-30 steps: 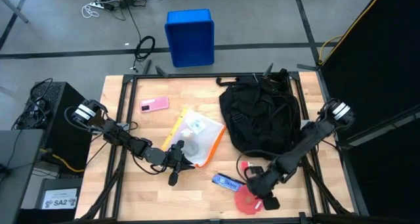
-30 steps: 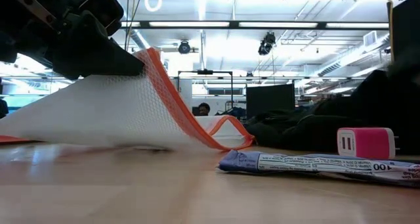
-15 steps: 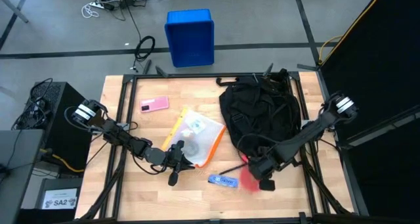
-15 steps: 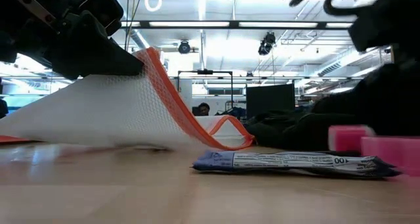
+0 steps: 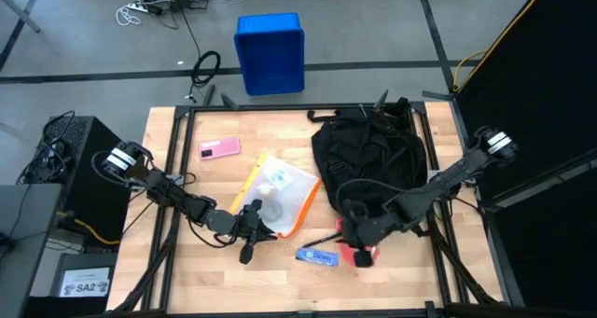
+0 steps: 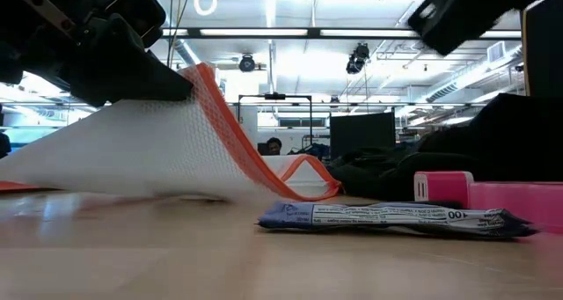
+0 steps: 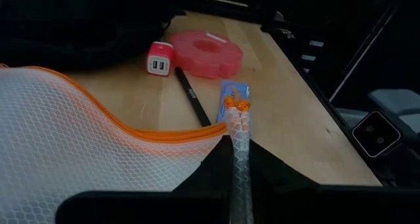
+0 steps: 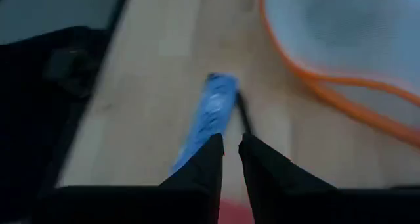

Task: Unpack backpack
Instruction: Remove the earphones pack from the zip bag

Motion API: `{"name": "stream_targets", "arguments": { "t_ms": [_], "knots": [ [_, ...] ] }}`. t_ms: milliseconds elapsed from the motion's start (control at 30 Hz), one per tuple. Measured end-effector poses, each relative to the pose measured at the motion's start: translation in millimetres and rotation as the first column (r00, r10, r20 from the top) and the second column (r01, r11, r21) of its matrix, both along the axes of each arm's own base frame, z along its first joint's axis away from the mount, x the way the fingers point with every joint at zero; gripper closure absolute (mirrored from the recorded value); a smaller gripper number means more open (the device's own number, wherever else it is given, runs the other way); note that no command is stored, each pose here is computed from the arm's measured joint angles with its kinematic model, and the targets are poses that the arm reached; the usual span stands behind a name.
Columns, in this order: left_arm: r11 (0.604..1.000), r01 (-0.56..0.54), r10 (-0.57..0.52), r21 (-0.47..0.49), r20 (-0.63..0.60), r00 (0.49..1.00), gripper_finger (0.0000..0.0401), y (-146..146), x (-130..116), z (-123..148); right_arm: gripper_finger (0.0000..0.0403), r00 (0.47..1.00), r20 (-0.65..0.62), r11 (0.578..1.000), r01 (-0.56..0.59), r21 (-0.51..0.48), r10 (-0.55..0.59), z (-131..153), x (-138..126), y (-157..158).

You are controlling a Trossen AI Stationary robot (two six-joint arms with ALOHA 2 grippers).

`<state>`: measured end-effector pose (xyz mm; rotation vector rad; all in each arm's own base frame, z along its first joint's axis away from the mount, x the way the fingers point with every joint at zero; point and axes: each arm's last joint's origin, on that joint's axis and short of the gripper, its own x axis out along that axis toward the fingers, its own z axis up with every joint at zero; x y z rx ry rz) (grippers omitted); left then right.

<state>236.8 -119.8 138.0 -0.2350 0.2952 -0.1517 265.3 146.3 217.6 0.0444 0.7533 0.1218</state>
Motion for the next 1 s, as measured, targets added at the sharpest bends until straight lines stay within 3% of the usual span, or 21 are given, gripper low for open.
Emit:
{"name": "stream_targets", "arguments": {
  "t_ms": [200, 433, 567, 767, 1000],
  "knots": [
    [1.0, 0.001, -0.001, 0.0, 0.001, 1.0, 0.0401, 0, 0, 0, 0.0387, 0.993, -0.056, 0.991, 0.1, -0.089, -0.105, -42, 44, -32],
    [1.0, 0.001, -0.001, 0.003, 0.0, 1.0, 0.0401, 0, 0, 0, 0.0398, 0.961, -0.139, 0.963, 0.214, -0.163, -0.238, -73, 79, -78],
    [1.0, 0.001, -0.001, 0.002, 0.004, 1.0, 0.0401, 0, 0, 0, 0.0401, 0.955, -0.117, 0.953, 0.25, -0.171, -0.272, -81, 98, -96],
    [1.0, 0.002, -0.002, 0.003, 0.005, 1.0, 0.0401, 0, 0, 0, 0.0397, 0.981, 0.018, 0.976, 0.192, -0.103, -0.191, -76, 123, -104],
    [1.0, 0.002, -0.002, 0.008, 0.0, 1.0, 0.0401, 0, 0, 0, 0.0394, 0.985, 0.127, 0.993, 0.117, -0.013, -0.115, -67, 130, -100]
  ]
}}
